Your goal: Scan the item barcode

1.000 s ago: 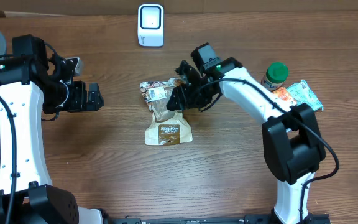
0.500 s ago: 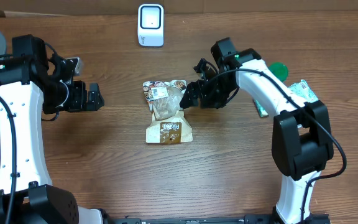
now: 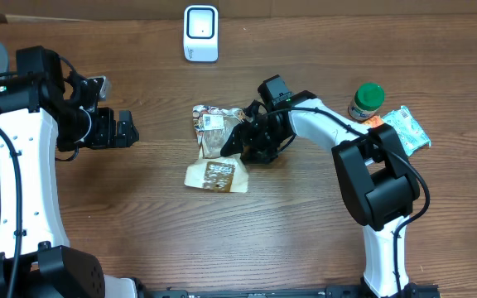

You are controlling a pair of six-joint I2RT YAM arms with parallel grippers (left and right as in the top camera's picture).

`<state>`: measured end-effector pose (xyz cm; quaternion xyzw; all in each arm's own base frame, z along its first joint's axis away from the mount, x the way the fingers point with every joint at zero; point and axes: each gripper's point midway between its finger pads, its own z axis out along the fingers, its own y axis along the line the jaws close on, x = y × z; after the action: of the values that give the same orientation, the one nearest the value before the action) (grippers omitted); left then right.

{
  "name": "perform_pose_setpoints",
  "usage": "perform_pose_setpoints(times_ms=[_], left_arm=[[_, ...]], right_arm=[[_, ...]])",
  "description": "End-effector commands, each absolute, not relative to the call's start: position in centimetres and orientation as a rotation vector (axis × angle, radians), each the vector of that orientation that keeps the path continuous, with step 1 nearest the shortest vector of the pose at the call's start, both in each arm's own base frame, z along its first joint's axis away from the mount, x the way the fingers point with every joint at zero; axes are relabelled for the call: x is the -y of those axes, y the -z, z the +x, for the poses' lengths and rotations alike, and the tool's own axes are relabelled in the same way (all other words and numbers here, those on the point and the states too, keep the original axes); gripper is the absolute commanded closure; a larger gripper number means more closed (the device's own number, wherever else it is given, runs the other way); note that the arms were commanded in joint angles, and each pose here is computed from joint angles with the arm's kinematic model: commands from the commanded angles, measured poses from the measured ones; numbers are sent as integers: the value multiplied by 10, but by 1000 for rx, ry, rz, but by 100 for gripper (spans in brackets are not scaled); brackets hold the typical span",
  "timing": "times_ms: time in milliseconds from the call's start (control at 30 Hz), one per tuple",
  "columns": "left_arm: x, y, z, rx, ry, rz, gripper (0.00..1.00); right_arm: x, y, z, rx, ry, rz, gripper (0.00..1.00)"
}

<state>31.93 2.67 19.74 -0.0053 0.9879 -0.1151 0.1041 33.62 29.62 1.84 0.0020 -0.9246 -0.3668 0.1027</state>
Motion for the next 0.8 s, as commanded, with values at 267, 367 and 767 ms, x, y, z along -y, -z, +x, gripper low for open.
perform_pose_setpoints(times_ms=[267, 367, 767], left_arm=[[-26, -197, 320, -2909, 351, 21, 1], [-26, -197, 320, -2908, 351, 21, 1], [-26, -197, 320, -2908, 351, 21, 1]], right_arm=[[-300, 11, 337, 2738, 924, -271, 96], [-300, 8, 339, 2731, 953, -252, 96], [-287, -135, 373, 2948, 1228, 390, 96]])
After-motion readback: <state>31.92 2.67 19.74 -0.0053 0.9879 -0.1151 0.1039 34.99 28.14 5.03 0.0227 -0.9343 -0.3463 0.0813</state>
